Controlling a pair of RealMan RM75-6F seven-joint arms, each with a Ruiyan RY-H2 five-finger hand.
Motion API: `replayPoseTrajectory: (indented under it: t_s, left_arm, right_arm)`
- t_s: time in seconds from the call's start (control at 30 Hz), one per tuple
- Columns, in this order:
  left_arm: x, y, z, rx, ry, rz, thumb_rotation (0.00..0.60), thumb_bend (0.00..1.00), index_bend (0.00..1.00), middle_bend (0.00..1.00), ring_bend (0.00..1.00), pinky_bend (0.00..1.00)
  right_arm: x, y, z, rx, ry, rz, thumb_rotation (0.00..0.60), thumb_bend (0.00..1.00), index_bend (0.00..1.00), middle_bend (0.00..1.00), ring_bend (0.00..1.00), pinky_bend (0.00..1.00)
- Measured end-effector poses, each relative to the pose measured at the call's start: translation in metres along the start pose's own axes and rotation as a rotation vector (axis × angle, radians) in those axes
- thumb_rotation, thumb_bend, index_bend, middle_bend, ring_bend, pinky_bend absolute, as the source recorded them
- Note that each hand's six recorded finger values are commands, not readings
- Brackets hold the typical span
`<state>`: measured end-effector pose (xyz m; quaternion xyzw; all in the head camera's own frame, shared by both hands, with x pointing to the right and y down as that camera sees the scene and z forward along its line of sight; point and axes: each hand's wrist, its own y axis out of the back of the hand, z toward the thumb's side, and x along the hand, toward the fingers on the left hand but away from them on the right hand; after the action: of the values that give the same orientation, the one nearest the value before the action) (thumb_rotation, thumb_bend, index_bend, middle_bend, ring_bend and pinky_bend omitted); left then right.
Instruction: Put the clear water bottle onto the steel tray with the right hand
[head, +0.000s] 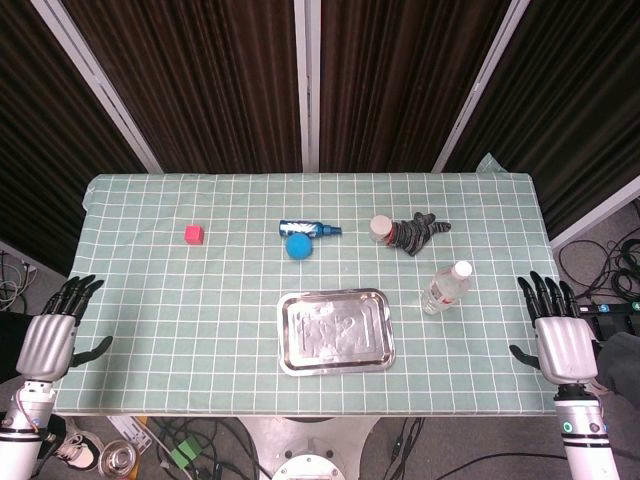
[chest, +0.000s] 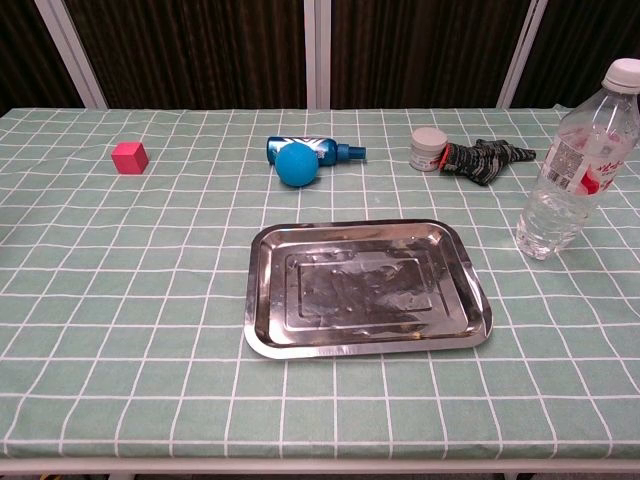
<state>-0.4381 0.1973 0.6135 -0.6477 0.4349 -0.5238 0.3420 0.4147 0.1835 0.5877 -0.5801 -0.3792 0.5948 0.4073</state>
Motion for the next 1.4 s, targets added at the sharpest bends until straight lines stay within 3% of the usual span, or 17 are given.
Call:
replayPoseTrajectory:
  t_s: [0.23,0.37,0.47,0.67,0.8,0.9,1.0,1.1,1.4]
  left_arm:
    - [0.002,-0.005,0.004,-0.011,-0.011,-0.004,0.6,0.24,0.16,0.18,0.09,0.19]
    - [0.001,-0.004,0.006,-0.004,-0.017,-0.007,0.6,0.24,0.16,0.18,0.09,0.19]
    - [0.004,-0.002,0.006,-0.006,-0.017,-0.005,0.6,0.24,0.16,0.18,0.09,0.19]
    - [0.006,-0.007,0.003,-0.009,-0.011,-0.014,0.6,0.24,0.16,0.18,0.09,0.19]
    - [0.005,-0.012,-0.003,-0.007,-0.001,-0.028,0.6,0.24,0.16,0.18,0.09,0.19]
    - [0.007,-0.014,-0.005,-0.007,-0.001,-0.03,0.6,0.24,0.16,0.18,0.09,0.19]
    - [0.009,-0.012,-0.006,-0.007,-0.002,-0.022,0.6,0.24,0.16,0.18,0.09,0.19]
    - [0.009,-0.011,-0.009,-0.004,0.001,-0.019,0.6,0.24,0.16,0.18,0.09,0.19]
    - [0.01,-0.009,-0.015,-0.004,0.01,-0.01,0.6,0.24,0.16,0.18,0.09,0.19]
  right_arm:
    - [-0.003,0.006,-0.007,-0.027,-0.021,-0.016,0.6,0.0,0.0,0.02,0.0,0.0]
    - [-0.003,0.007,-0.011,-0.101,-0.033,-0.015,0.6,0.0,0.0,0.03,0.0,0.0]
    - [-0.004,0.006,-0.014,-0.213,-0.032,-0.009,0.6,0.0,0.0,0.03,0.0,0.0]
    - [-0.013,-0.009,-0.022,-0.611,-0.033,0.029,0.6,0.0,0.0,0.06,0.0,0.0]
    - [-0.028,-0.032,-0.039,-0.868,-0.058,0.071,0.6,0.0,0.0,0.06,0.0,0.0]
    - [-0.043,-0.052,-0.052,-0.972,-0.084,0.104,0.6,0.0,0.0,0.07,0.0,0.0]
    - [-0.06,-0.074,-0.049,-1.025,-0.087,0.142,0.6,0.0,0.0,0.07,0.0,0.0]
    - [-0.081,-0.09,-0.029,-1.05,-0.054,0.187,0.6,0.0,0.0,0.07,0.0,0.0]
    - [-0.114,-0.099,0.022,-1.023,0.062,0.268,0.6,0.0,0.0,0.09,0.0,0.0]
